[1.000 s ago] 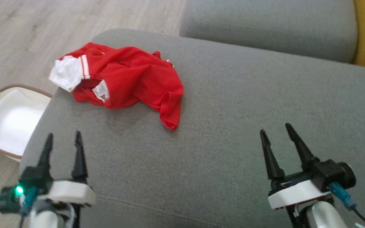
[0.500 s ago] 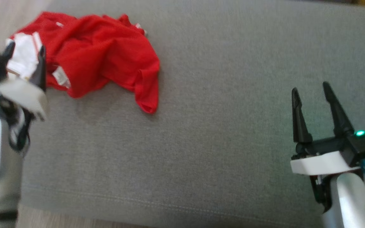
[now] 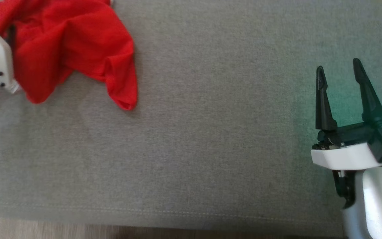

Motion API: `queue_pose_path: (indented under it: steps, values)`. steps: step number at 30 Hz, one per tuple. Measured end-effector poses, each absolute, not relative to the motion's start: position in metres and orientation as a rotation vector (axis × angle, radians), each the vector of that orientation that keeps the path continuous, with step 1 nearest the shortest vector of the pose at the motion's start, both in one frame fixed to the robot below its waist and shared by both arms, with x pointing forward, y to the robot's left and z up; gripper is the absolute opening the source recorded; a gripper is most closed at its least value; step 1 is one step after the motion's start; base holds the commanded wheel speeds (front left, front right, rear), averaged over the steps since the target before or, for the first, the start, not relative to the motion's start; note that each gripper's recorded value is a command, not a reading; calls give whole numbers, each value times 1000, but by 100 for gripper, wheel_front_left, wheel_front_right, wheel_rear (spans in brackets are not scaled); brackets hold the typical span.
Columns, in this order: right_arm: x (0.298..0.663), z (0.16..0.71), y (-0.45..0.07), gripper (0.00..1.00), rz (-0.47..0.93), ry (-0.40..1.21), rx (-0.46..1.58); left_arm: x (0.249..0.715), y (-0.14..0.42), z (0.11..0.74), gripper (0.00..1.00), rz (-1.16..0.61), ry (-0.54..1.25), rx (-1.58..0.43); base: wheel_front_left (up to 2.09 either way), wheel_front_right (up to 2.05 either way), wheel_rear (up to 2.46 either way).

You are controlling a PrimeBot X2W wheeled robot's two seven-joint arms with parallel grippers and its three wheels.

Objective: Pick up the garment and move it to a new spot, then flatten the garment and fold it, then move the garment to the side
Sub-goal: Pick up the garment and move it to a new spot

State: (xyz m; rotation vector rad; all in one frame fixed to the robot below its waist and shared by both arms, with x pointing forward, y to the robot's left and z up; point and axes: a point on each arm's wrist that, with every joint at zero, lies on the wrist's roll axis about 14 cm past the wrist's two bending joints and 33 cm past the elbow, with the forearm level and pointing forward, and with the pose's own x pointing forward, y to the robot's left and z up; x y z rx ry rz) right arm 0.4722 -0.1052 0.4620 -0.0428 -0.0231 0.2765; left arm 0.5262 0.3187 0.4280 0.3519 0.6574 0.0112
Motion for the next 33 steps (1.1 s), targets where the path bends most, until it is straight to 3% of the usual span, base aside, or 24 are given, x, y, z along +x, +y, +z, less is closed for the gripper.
queue_pose_path:
  steps: [12, 13, 14, 21, 33]
  values:
    - [474, 437, -125, 100, 229, 40, -65, 546, 332, 387, 100, 41, 786, 370, 0, 0, 0]
    - [475, 438, -126, 100, 227, 36, -66, 547, 332, 386, 20, 45, 788, 365, 0, 0, 0]
    - [476, 439, -126, 100, 226, 32, -66, 548, 332, 387, 0, 43, 777, 362, 0, 0, 0]
    - [474, 444, -123, 100, 233, 21, -62, 564, 336, 420, 0, 81, 628, 391, 0, 0, 0]
    - [458, 482, -117, 100, 246, -53, -20, 570, 341, 540, 0, 124, 281, 480, 0, 0, 0]
